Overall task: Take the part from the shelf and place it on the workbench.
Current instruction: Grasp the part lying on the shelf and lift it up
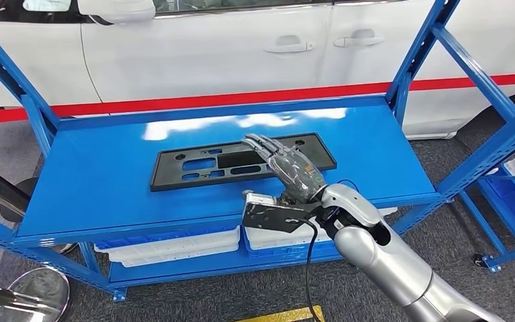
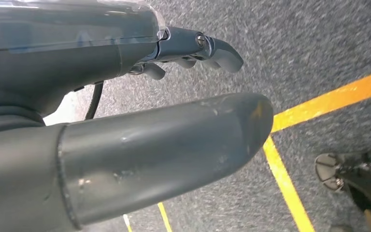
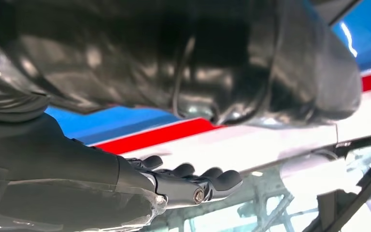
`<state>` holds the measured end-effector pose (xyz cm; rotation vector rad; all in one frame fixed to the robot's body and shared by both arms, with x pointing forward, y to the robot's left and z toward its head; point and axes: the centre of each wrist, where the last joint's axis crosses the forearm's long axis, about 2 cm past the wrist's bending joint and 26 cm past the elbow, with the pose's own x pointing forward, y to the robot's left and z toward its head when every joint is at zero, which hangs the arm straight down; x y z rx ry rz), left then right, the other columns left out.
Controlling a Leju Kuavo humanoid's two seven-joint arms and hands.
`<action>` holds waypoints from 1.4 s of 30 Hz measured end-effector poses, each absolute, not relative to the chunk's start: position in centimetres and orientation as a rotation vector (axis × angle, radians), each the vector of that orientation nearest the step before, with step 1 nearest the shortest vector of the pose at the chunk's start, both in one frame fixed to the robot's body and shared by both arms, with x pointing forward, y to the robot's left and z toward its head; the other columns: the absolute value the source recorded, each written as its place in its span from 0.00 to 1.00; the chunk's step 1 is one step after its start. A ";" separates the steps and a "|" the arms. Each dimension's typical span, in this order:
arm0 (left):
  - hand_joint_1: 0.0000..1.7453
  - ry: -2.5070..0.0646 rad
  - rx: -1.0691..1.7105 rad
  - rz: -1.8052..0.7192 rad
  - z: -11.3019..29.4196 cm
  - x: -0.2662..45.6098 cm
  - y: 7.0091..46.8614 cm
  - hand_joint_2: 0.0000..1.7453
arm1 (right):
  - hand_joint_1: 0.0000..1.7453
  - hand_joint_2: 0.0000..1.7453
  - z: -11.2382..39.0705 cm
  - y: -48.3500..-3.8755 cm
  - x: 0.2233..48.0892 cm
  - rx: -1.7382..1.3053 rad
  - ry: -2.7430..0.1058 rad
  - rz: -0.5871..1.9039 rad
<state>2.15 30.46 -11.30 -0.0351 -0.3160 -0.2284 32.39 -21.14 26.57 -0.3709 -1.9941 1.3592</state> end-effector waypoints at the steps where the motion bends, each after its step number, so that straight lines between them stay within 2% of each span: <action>1: 0.00 -0.316 -0.036 -0.229 -11.3 2.1 30.4 0.00 | 0.00 0.00 26.4 -21.1 32.4 -0.367 -1.989 1.361; 32: 0.00 -0.302 -0.038 -0.222 -11.3 2.1 30.6 0.00 | 0.00 0.00 24.1 -21.1 32.0 -0.311 -1.921 1.378; 36: 0.00 -0.304 -0.041 -0.220 -11.3 2.0 30.5 0.00 | 0.00 1.00 24.1 -21.2 32.0 -0.309 -1.918 1.380; 42: 0.00 -0.315 -0.046 -0.204 -11.3 2.1 30.6 0.00 | 0.00 1.00 23.8 -21.3 31.9 -0.304 -1.907 1.386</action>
